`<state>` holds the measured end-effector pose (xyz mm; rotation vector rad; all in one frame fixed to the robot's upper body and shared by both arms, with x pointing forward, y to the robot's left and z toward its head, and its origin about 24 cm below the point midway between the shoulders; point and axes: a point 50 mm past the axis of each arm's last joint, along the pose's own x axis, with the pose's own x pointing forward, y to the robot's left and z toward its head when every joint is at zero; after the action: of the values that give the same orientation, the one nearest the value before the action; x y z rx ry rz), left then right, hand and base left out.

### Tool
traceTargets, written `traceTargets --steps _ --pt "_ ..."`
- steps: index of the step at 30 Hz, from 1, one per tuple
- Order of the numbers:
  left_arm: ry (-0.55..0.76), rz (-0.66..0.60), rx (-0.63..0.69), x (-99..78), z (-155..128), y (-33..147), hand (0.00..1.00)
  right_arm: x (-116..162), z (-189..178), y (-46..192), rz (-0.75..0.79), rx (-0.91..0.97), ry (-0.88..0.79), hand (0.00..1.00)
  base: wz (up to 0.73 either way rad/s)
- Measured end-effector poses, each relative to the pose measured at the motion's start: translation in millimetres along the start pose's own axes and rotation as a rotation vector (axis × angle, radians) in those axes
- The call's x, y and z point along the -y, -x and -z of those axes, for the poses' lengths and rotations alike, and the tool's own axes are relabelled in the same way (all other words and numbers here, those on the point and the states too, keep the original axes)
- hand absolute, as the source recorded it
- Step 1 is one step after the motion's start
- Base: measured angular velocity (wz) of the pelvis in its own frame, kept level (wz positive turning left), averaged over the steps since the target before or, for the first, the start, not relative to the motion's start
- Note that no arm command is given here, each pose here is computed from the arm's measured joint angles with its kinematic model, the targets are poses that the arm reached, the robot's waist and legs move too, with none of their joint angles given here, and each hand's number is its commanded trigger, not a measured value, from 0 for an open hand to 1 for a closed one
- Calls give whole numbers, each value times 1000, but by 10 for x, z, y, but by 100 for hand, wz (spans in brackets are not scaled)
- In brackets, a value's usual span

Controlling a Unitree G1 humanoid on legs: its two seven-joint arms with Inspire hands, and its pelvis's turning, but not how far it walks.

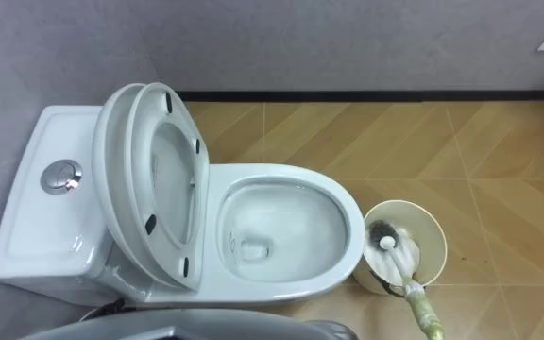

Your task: Brush toilet

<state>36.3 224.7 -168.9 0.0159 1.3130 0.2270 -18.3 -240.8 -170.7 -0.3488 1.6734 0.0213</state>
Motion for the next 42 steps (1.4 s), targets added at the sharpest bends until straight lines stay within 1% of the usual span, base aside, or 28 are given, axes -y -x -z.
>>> traceTargets --steps 16,26,30,32,37,40,42 --pt "-2 0 4 1 -16 -2 0 40 -143 10 26 43 17 0 0" --pt "-19 -17 14 14 -53 -8 0 212 -448 77 206 210 -66 0 0" --pt "-22 -19 23 17 -72 -10 0 301 -682 156 289 347 -166 0 0" --pt "-23 -21 26 13 -72 -9 0 331 -759 181 314 383 -199 0 0" --pt "-22 -43 48 -23 -55 1 0 395 -907 236 372 439 -238 0 0" --pt "-30 -57 60 -76 -67 5 0 449 -988 277 411 478 -268 0 5" --pt "-50 -85 66 -146 -74 11 0 487 -1010 299 439 494 -294 0 5"
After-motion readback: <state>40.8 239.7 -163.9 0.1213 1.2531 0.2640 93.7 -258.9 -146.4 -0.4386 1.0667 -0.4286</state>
